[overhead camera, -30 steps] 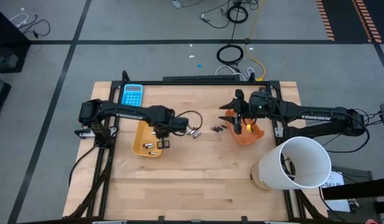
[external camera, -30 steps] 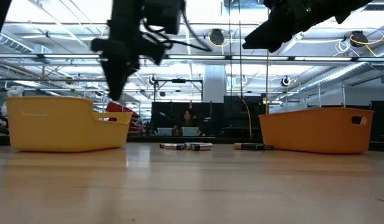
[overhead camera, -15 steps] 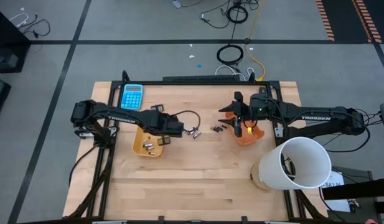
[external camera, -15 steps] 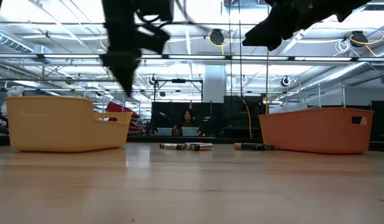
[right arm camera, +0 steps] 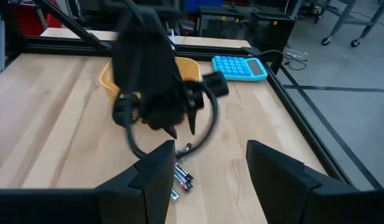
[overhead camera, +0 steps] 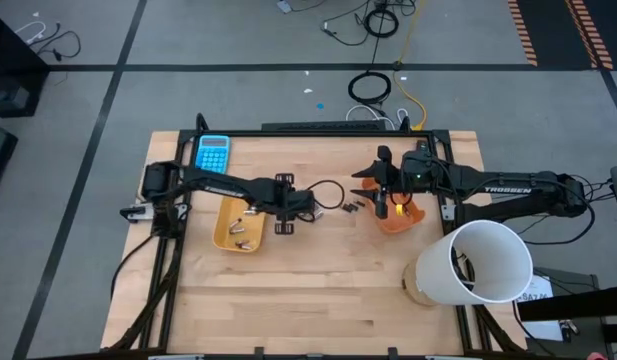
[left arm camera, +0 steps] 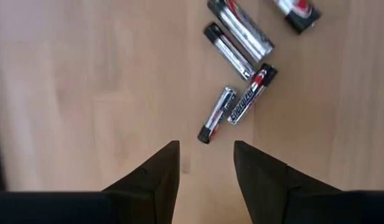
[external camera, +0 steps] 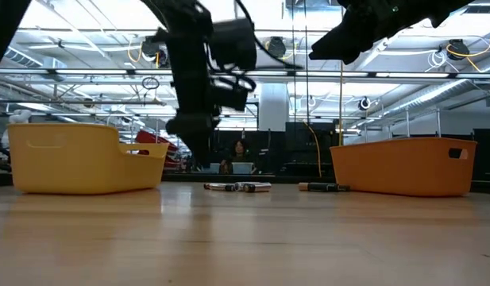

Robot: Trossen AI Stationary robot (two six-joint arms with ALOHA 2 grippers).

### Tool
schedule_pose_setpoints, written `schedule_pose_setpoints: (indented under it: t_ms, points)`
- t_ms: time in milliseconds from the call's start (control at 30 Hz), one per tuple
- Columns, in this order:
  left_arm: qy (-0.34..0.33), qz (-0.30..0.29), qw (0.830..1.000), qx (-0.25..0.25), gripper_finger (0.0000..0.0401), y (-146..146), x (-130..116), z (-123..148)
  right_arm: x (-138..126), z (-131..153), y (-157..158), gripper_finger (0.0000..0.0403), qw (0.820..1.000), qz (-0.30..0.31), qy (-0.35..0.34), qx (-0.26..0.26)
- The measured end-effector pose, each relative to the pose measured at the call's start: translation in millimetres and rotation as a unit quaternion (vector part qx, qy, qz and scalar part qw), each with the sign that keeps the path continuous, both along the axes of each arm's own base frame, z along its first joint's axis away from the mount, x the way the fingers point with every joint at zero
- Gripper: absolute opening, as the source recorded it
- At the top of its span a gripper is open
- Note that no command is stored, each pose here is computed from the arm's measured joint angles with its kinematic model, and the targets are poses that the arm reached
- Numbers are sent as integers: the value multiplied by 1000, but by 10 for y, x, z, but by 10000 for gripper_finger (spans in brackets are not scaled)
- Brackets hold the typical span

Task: Sort batteries
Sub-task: Put the silver battery into the yellow bin

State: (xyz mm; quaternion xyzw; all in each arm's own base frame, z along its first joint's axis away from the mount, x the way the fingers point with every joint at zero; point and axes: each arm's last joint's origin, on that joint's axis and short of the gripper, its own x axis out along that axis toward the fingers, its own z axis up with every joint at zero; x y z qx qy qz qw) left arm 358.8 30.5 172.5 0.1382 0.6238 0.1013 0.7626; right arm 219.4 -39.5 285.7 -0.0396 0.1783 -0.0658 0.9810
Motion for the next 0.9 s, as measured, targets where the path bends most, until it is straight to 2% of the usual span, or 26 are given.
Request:
schedule_pose_setpoints:
  t_ms: [133,267,433,667,900]
  points:
    - [15,-20,999,-31,161,144,40,-150,0,-1,0,189,1000,1,1,-3]
    - [2,-35,999,-27,161,262,81,-180,0,-1,0,189,1000,1,1,-3]
    - [5,-57,995,-84,161,371,52,-200,0,-1,0,189,1000,2,1,-3]
    - [2,-48,995,-85,161,481,35,-199,0,-1,0,189,1000,4,2,-8]
    - [20,-62,992,-107,161,486,65,-357,1,-1,0,189,1000,3,2,-8]
